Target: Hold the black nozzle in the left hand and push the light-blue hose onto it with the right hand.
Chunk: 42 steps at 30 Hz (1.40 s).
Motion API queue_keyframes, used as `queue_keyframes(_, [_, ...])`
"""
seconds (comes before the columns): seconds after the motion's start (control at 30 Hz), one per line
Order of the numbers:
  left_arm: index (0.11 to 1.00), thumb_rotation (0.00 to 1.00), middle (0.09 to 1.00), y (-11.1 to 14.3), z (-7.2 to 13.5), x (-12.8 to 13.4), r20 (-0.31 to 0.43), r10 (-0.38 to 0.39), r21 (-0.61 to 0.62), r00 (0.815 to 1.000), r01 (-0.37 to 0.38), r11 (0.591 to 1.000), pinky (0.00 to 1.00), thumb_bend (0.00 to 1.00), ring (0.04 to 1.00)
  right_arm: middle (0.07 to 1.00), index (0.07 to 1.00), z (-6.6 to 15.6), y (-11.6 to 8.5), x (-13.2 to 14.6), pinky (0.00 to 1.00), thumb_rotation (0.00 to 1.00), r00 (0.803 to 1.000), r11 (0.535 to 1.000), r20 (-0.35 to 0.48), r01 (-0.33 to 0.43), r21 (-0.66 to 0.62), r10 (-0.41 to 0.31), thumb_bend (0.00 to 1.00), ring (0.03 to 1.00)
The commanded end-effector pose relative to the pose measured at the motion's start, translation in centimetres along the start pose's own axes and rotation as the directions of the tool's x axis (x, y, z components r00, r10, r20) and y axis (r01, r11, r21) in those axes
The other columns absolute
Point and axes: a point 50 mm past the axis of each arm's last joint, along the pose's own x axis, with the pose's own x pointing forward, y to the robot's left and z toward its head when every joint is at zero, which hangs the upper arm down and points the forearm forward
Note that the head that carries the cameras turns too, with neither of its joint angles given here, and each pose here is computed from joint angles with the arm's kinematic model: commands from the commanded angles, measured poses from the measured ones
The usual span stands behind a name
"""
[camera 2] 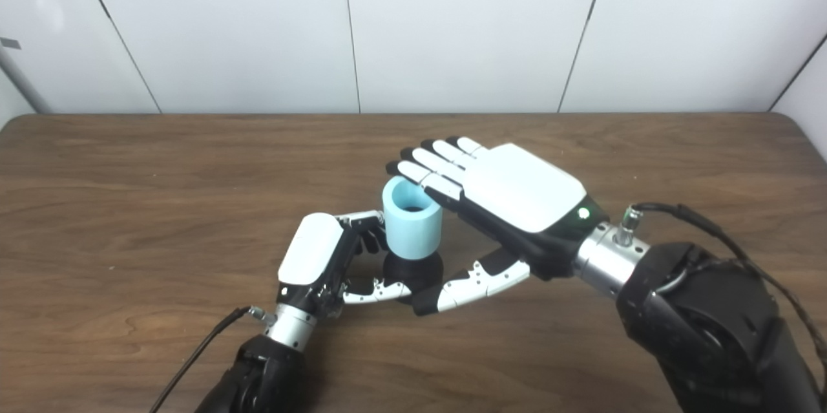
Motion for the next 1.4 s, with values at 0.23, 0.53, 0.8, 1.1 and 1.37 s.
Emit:
queue_keyframes(0.23, [0.488, 0.0, 0.494, -5.0, -0.8, -5.1, -0.14, -0.175, -0.08, 0.975, 0.165, 0.983, 0.36, 0.48, 0.44, 1.0, 1.0, 0.7, -0.9, -0.4, 1.0, 1.0, 0.996, 0.996, 0.037, 0.079, -0.05, -0.077, 0.67, 1.0])
queue_keyframes(0.53, [0.496, 0.0, 0.488, -4.9, -0.7, -5.0, -0.141, -0.186, -0.072, 0.972, 0.178, 0.981, 0.35, 0.48, 0.43, 1.0, 0.997, 0.9, -0.1, 0.2, 1.0, 1.0, 0.995, 0.996, 0.054, 0.081, -0.031, -0.079, 0.67, 1.0])
queue_keyframes(0.8, [0.492, 0.0, 0.497, -5.0, -0.5, -5.0, -0.14, -0.19, -0.073, 0.972, 0.181, 0.981, 0.35, 0.48, 0.432, 1.0, 1.0, 0.7, -0.2, 0.6, 1.0, 1.0, 0.994, 0.995, 0.061, 0.092, -0.042, -0.089, 0.66, 1.0])
queue_keyframes(1.1, [0.493, 0.0, 0.496, -5.1, -0.4, -5.0, -0.146, -0.197, -0.073, 0.969, 0.188, 0.979, 0.35, 0.48, 0.429, 1.0, 0.989, 0.6, -0.2, 1.0, 1.0, 1.0, 0.995, 0.996, 0.065, 0.081, -0.026, -0.079, 0.65, 1.0])
queue_keyframes(1.37, [0.488, 0.0, 0.504, -5.1, -0.3, -4.9, -0.146, -0.2, -0.068, 0.969, 0.192, 0.979, 0.36, 0.48, 0.431, 1.0, 0.957, 0.4, 0.4, 1.0, 1.0, 1.0, 0.998, 0.999, 0.057, 0.035, -0.024, -0.034, 0.66, 1.0])
